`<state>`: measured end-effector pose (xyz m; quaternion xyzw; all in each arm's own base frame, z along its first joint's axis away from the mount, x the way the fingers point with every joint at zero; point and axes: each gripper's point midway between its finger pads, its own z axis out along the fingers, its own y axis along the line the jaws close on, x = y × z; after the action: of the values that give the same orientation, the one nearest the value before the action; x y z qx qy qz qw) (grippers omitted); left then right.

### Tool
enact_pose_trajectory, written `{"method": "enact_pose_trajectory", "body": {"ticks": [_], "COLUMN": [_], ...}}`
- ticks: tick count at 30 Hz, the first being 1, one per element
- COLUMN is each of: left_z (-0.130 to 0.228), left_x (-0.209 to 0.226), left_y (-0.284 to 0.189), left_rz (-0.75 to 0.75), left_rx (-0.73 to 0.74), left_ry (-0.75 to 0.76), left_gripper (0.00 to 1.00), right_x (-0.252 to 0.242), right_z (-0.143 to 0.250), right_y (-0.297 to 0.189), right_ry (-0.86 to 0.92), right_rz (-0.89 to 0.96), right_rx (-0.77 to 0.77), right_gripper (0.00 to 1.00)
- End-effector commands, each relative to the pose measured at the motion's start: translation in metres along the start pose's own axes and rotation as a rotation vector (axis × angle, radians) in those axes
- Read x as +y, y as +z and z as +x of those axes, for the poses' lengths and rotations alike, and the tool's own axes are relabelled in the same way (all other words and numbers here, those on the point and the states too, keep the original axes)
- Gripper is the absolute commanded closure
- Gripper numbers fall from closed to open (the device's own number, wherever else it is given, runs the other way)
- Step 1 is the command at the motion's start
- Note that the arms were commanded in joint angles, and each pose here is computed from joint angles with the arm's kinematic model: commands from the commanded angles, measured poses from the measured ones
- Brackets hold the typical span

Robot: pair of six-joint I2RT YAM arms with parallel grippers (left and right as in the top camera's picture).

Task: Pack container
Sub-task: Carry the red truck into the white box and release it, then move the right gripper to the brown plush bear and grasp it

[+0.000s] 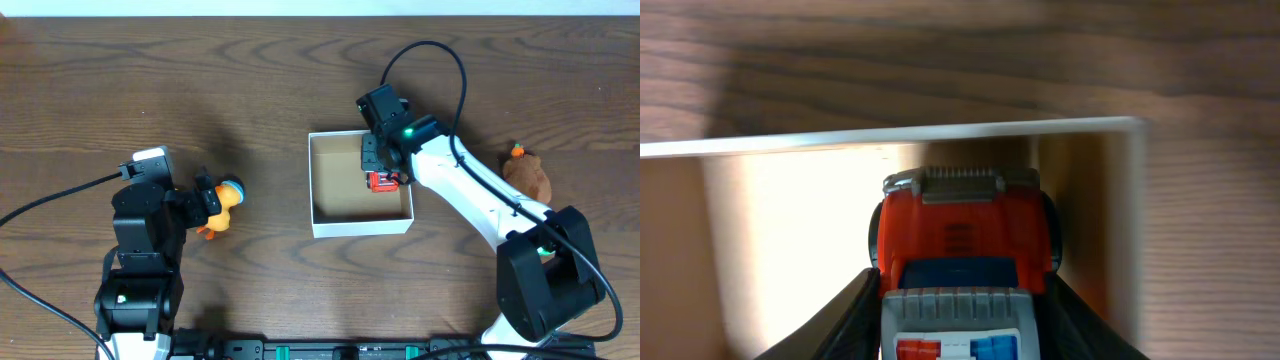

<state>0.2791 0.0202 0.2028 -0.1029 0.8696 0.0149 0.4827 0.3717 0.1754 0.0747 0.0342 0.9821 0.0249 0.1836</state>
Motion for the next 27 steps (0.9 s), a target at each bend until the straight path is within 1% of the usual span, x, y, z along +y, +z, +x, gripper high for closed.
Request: {"method": "enact_pose_trajectory", "body": {"ticks": [1, 2, 3, 4, 5, 8, 10, 14, 18, 21, 23, 24, 27], "left_z": [-0.012, -0.012, -0.012, -0.012, -0.012, -0.012, -0.012, -0.012, -0.012, -0.012, -0.012, -0.012, -0.012], "left_x": [0.001, 0.001, 0.001, 0.001, 0.001, 0.001, 0.001, 0.001, 0.001, 0.001, 0.001, 0.001, 0.001], "left_y": [-0.005, -0.005, -0.005, -0.005, -0.005, -0.005, -0.005, -0.005, -0.005, -0.005, -0.005, -0.005, -0.005], "left_rz": [-0.008, -0.008, -0.008, -0.008, -0.008, -0.008, -0.008, -0.008, -0.008, -0.008, -0.008, -0.008, -0.008], "left_rx": [-0.027, -0.027, -0.027, -0.027, -0.027, -0.027, -0.027, -0.027, -0.027, -0.027, -0.027, -0.027, -0.027], "left_ry": [-0.009, -0.009, -0.009, -0.009, -0.009, -0.009, -0.009, -0.009, -0.009, -0.009, -0.009, -0.009, -0.009], "left_gripper": [0.02, 0.02, 0.02, 0.02, 0.02, 0.02, 0.02, 0.02, 0.02, 0.02, 0.02, 0.02, 0.02], "right_x": [-0.008, -0.008, -0.008, -0.009, -0.009, -0.009, -0.008, -0.007, -0.001, 0.005, 0.003, -0.003, -0.04], "right_z": [-0.008, -0.007, -0.007, -0.006, -0.004, -0.003, -0.003, -0.006, -0.018, -0.039, -0.06, -0.07, -0.101], "right_y": [-0.001, -0.001, -0.001, -0.001, -0.001, -0.001, -0.001, -0.001, -0.006, -0.027, -0.054, -0.068, -0.113], "right_ry": [0.006, 0.0, 0.0, -0.001, -0.002, -0.005, -0.006, -0.009, -0.044, -0.096, -0.099, -0.085, -0.035], "right_rz": [0.017, 0.016, 0.017, 0.018, 0.021, 0.022, 0.022, 0.015, -0.012, -0.045, -0.059, -0.06, -0.051], "right_rx": [-0.012, -0.007, -0.005, -0.002, 0.004, 0.007, 0.006, -0.007, -0.057, -0.131, -0.193, -0.224, -0.31], "right_gripper": [0.99, 0.98, 0.95, 0.9, 0.82, 0.54, 0.39, 0.31, 0.31, 0.3, 0.24, 0.18, 0.02]}}
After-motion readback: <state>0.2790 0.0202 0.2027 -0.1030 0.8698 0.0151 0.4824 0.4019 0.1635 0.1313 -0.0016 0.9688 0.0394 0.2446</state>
